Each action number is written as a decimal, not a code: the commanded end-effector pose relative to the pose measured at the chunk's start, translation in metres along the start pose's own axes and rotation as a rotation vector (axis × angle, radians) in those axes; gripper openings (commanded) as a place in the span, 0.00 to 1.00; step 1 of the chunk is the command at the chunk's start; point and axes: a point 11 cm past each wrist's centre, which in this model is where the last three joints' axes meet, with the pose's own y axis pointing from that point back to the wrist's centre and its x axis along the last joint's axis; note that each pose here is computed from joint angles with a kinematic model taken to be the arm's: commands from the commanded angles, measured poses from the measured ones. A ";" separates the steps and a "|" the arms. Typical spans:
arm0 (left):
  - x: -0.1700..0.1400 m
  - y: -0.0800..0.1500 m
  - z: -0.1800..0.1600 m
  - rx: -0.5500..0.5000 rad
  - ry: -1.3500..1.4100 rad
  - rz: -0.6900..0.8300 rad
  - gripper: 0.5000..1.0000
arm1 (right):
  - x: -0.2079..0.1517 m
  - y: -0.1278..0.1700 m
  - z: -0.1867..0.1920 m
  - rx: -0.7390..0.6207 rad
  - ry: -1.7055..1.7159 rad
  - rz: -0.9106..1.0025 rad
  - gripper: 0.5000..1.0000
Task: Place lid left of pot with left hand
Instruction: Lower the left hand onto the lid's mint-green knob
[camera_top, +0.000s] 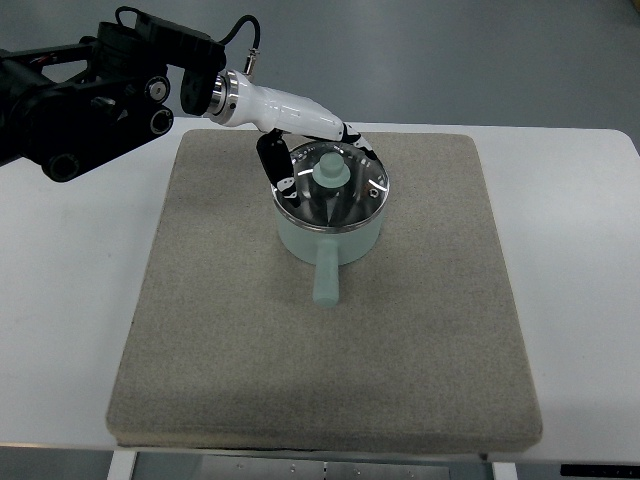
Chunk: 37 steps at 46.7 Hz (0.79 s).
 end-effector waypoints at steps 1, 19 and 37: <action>0.007 -0.001 0.000 0.007 -0.008 0.008 0.99 | 0.000 0.000 0.000 -0.001 0.000 0.000 0.84; 0.012 -0.002 -0.005 0.054 -0.088 -0.003 0.96 | 0.000 0.000 0.000 -0.001 0.000 0.000 0.84; 0.010 -0.014 -0.003 0.075 -0.144 -0.030 0.69 | 0.000 0.000 0.000 0.001 0.000 0.000 0.84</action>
